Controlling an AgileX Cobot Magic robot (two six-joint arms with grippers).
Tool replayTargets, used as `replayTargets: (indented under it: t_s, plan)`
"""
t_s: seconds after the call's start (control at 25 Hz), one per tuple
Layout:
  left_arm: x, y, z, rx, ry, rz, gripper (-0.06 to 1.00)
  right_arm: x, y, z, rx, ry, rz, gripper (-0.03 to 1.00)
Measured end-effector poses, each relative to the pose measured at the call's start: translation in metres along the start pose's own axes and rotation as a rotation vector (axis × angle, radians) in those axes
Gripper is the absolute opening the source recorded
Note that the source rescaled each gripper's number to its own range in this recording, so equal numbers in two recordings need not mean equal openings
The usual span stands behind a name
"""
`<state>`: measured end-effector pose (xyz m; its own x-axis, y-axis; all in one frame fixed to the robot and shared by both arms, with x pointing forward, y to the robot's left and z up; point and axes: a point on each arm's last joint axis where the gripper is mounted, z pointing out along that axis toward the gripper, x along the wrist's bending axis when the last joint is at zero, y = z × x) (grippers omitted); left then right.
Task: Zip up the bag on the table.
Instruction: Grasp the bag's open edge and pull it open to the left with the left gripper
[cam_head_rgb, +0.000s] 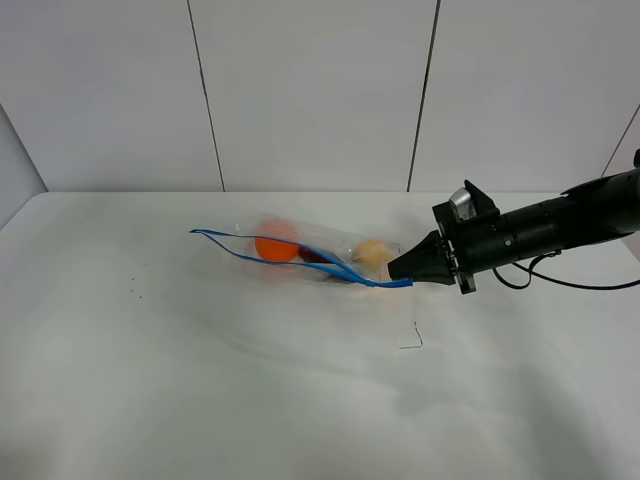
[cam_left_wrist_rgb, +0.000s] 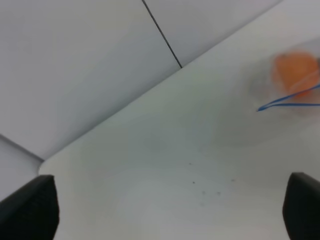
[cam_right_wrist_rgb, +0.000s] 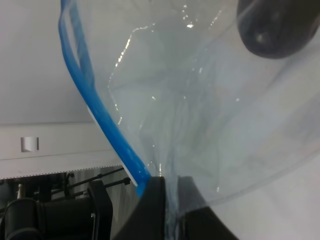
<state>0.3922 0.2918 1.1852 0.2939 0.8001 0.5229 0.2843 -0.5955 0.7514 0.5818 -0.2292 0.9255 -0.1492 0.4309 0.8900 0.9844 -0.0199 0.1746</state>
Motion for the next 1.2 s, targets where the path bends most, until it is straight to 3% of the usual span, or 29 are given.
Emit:
replayTargets:
  t_s: [0.12,0.24,0.4,0.64,0.84,0.96,1.08,1.2]
  plan:
    - [-0.008,0.006,0.015,0.003,-0.045,0.087,1.0,0.0,0.0,0.0,0.001,0.001,0.0,0.0]
    - [-0.024,0.015,0.028,-0.005,-0.1,0.234,1.0,0.0,0.0,0.0,0.001,0.001,0.0,0.0]
    - [-0.058,0.033,0.047,-0.031,-0.166,0.415,1.0,0.0,0.0,0.0,0.002,0.002,0.0,0.0]
    - [-0.151,0.063,0.079,-0.076,-0.199,0.667,1.0,0.0,0.0,0.0,0.002,0.002,0.0,0.0]
    - [-0.236,0.063,0.107,-0.074,-0.222,0.733,1.0,0.0,0.0,0.0,0.004,0.001,-0.001,0.0]
    - [-0.283,0.054,0.12,-0.083,-0.24,0.832,0.98,0.0,0.0,0.0,0.004,0.001,0.002,0.0]
    - [-0.32,0.041,0.131,-0.097,-0.259,0.929,0.96,0.0,0.0,0.0,0.004,0.002,0.006,0.0]
    - [-0.342,0.03,0.139,-0.104,-0.281,0.956,0.96,0.0,0.0,0.0,0.005,0.002,0.009,0.0]
